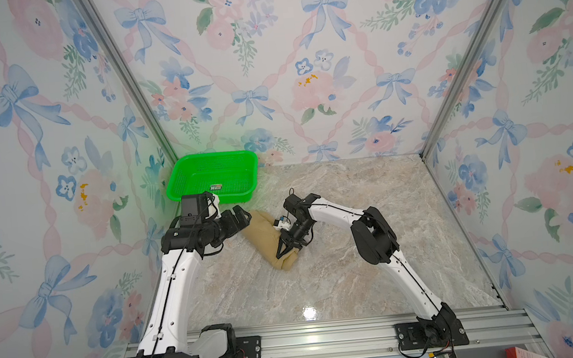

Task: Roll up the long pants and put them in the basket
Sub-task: Roll the long pant at the center of the board.

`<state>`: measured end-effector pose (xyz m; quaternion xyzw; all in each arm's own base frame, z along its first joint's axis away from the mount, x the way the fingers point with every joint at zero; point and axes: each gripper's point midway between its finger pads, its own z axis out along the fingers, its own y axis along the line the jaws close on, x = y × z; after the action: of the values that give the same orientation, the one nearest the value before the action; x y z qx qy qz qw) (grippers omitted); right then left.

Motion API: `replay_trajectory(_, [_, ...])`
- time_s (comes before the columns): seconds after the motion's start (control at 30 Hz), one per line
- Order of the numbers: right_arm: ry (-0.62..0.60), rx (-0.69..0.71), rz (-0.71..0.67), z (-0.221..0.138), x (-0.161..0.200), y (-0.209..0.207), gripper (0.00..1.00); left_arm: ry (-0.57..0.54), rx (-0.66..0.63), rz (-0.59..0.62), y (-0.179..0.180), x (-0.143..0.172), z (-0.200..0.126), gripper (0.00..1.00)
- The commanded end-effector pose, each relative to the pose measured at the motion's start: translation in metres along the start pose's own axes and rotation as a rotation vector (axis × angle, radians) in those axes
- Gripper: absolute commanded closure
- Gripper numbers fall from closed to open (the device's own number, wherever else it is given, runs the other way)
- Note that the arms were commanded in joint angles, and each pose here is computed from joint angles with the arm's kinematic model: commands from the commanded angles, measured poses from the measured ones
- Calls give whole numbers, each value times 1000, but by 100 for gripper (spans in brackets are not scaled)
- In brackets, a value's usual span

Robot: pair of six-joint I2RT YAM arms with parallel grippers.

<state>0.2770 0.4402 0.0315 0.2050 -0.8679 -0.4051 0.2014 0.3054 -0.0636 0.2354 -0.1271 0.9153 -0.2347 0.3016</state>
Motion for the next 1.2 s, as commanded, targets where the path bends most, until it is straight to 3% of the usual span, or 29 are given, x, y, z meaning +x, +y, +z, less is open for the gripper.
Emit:
replay_trajectory(0.0, [2,286,142,28,-3,-103,100,6,-99,34,17,6,-4,100])
replay_trajectory(0.03, [5,287,141,29,-2,-103,100,15,-101,22,18,7,-3,71])
replay_trajectory(0.07, [7,288,142,29,-2,-103,100,27,-106,1,19,8,-2,8])
replay_trajectory(0.1, [8,289,140,28,-1,-104,100,50,-114,-11,21,11,2,1])
replay_trajectory(0.13, [10,291,141,28,-1,-104,100,74,-118,-3,21,12,4,2])
replay_trajectory(0.17, [13,292,143,29,0,-104,100,96,-72,28,14,14,8,42])
replay_trajectory(0.2, [13,292,146,28,0,-105,100,113,-39,52,9,16,10,100])
replay_trajectory(0.37, [21,294,142,28,-2,-104,100,68,-93,5,17,11,8,97])
replay_trajectory(0.4, [40,305,143,29,-1,-106,100,87,-122,-37,23,13,11,70])
replay_trajectory(0.43, [50,314,145,30,-1,-107,100,115,-131,-56,25,16,15,60])
replay_trajectory(0.47, [32,313,150,30,-3,-108,100,154,-120,-43,24,19,20,57])
replay_trajectory(0.5, [-45,290,159,24,-13,-105,100,193,-121,-33,25,23,24,58])
replay_trajectory(0.53, [-117,270,179,17,-17,-107,100,210,-129,-33,27,25,26,73])
replay_trajectory(0.57, [-221,231,159,3,-27,-101,100,222,-128,-31,28,27,30,100])
replay_trajectory(0.63, [-387,145,102,-31,-37,-82,100,206,-175,-50,39,28,34,100])
replay_trajectory(0.77, [-579,213,27,-83,-28,-61,100,168,-134,-49,35,25,38,100])
replay_trajectory(0.83, [-513,251,0,-76,-22,-55,100,190,-127,-50,34,25,43,100])
replay_trajectory(1.0, [-334,307,-36,-36,-13,-54,100,289,-109,-99,30,28,57,81])
replay_trajectory(1.07, [-287,290,-6,-22,-13,-59,100,294,-82,-109,26,29,60,70])
replay_trajectory(1.17, [-177,264,29,3,-9,-67,100,263,-53,-105,19,24,55,61])
